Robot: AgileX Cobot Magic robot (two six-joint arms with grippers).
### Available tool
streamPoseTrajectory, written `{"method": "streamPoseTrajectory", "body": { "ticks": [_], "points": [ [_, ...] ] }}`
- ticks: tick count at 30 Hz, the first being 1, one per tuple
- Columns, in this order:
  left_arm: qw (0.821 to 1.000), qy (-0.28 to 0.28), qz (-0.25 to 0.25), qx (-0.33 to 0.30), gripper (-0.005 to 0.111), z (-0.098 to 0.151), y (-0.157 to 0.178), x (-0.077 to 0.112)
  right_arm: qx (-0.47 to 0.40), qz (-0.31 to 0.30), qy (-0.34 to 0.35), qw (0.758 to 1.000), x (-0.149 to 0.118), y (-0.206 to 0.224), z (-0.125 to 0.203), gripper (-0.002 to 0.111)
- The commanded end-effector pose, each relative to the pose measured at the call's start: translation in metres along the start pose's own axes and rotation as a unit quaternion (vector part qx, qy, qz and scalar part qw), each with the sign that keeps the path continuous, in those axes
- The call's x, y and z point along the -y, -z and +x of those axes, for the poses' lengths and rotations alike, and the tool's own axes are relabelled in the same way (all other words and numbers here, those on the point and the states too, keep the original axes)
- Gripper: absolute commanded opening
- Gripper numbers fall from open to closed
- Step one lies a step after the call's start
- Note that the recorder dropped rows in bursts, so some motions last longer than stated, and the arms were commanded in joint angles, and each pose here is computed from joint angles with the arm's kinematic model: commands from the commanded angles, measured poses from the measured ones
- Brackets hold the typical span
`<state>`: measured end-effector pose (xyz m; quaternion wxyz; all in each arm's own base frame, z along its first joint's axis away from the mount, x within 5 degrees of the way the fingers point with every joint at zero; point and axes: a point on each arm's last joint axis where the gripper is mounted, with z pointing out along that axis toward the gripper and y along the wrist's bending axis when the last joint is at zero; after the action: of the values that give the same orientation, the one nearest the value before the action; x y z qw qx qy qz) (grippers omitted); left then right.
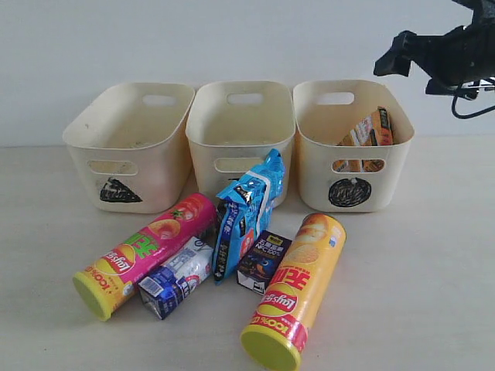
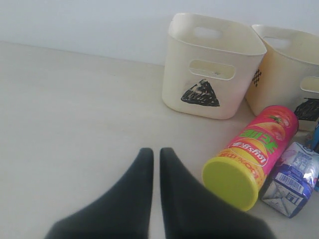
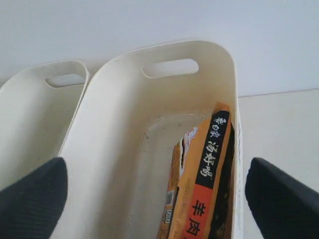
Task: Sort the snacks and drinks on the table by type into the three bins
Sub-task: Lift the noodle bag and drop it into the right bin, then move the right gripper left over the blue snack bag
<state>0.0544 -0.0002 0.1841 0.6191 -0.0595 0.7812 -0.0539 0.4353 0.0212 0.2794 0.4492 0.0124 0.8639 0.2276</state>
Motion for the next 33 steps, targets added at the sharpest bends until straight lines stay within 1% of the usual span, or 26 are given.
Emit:
{"method": "streamPoseTrajectory", "body": {
  "ticks": [1, 2, 3, 5, 7, 8, 10, 11, 12, 14, 16, 19, 24, 26, 29, 33],
  "points": [
    [1.000, 0.000, -0.001, 0.004, 0.004, -0.001, 0.000, 0.000, 0.040, -0.012, 0.022, 0.999, -0.018, 0.025, -0.023, 0.089],
    [1.000, 0.000, -0.001, 0.004, 0.004, -0.001, 0.000, 0.000, 0.047, -0.017, 0.025, 0.998, -0.022, 0.031, -0.027, 0.088],
    [1.000, 0.000, -0.001, 0.004, 0.004, -0.001, 0.000, 0.000, 0.056, -0.021, 0.031, 0.998, -0.027, 0.038, -0.032, 0.085],
    [1.000, 0.000, -0.001, 0.004, 0.004, -0.001, 0.000, 0.000, 0.061, -0.038, 0.039, 0.997, -0.037, 0.051, -0.039, 0.075],
    [1.000, 0.000, -0.001, 0.004, 0.004, -0.001, 0.000, 0.000, 0.058, -0.058, 0.049, 0.995, -0.047, 0.064, -0.041, 0.054],
    [1.000, 0.000, -0.001, 0.004, 0.004, -0.001, 0.000, 0.000, 0.053, -0.068, 0.052, 0.995, -0.051, 0.067, -0.041, 0.041],
    [1.000, 0.000, -0.001, 0.004, 0.004, -0.001, 0.000, 0.000, 0.031, -0.092, 0.060, 0.993, -0.058, 0.073, -0.038, 0.008],
    [1.000, 0.000, -0.001, 0.004, 0.004, -0.001, 0.000, 0.000, 0.016, -0.107, 0.061, 0.992, -0.061, 0.075, -0.035, 0.001],
    [1.000, 0.000, -0.001, 0.004, 0.004, -0.001, 0.000, 0.000, 0.002, -0.118, 0.062, 0.991, -0.063, 0.076, -0.032, 0.002],
    [1.000, 0.000, -0.001, 0.004, 0.004, -0.001, 0.000, 0.000, -0.048, -0.143, 0.080, 0.985, -0.066, 0.077, -0.022, 0.000],
    [1.000, 0.000, -0.001, 0.004, 0.004, -0.001, 0.000, 0.000, -0.089, -0.155, 0.080, 0.981, -0.067, 0.076, -0.009, 0.000],
    [1.000, 0.000, -0.001, 0.004, 0.004, -0.001, 0.000, 0.000, -0.130, -0.143, 0.081, 0.978, -0.065, 0.080, 0.012, 0.000],
    [1.000, 0.000, -0.001, 0.004, 0.004, -0.001, 0.000, 0.000, -0.144, -0.127, 0.078, 0.978, -0.066, 0.102, 0.043, 0.000],
    [1.000, 0.000, -0.001, 0.004, 0.004, -0.001, 0.000, 0.000, -0.144, -0.115, 0.090, 0.979, -0.069, 0.112, 0.054, 0.000],
    [1.000, 0.000, -0.001, 0.004, 0.004, -0.001, 0.000, 0.000, -0.154, -0.103, 0.127, 0.975, -0.077, 0.124, 0.070, 0.000],
    [1.000, 0.000, -0.001, 0.004, 0.004, -0.001, 0.000, 0.000, -0.175, -0.102, 0.182, 0.962, -0.094, 0.132, 0.091, 0.000]
  ]
}}
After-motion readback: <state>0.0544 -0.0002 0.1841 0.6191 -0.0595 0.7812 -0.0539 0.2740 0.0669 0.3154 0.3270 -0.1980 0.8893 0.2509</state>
